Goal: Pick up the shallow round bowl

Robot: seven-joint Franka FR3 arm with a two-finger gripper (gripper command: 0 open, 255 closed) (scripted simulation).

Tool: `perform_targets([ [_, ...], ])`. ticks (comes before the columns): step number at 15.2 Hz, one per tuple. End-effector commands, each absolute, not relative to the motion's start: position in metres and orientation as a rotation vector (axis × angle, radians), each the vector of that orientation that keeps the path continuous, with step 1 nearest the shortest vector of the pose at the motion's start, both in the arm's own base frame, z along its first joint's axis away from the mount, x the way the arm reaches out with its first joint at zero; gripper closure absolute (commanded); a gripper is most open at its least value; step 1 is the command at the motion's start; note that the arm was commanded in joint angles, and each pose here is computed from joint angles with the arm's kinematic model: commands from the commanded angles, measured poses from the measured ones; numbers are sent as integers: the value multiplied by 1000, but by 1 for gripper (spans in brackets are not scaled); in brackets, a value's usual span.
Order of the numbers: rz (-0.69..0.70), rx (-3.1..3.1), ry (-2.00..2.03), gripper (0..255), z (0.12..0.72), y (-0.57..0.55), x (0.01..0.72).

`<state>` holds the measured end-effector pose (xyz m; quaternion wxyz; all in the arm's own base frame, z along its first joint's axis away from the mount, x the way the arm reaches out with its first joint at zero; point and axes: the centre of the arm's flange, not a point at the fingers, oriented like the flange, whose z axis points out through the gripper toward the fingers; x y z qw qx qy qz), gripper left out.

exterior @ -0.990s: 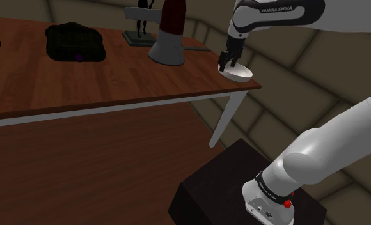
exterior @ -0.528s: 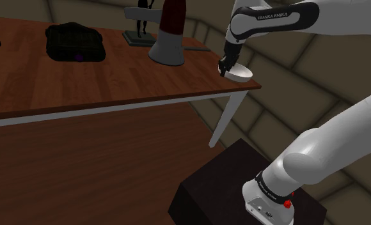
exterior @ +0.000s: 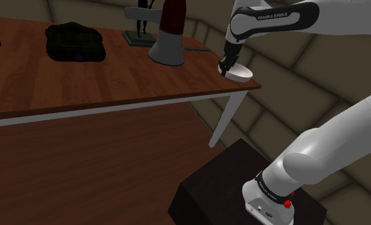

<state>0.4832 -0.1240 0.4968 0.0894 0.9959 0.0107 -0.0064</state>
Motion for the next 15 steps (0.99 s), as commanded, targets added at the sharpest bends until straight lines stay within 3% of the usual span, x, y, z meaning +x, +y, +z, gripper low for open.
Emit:
perform_targets([
  [1, -23, 2963, 30, 255, 501, -125, 483],
  [15, -23, 2963, 30, 255, 575, -125, 483],
])
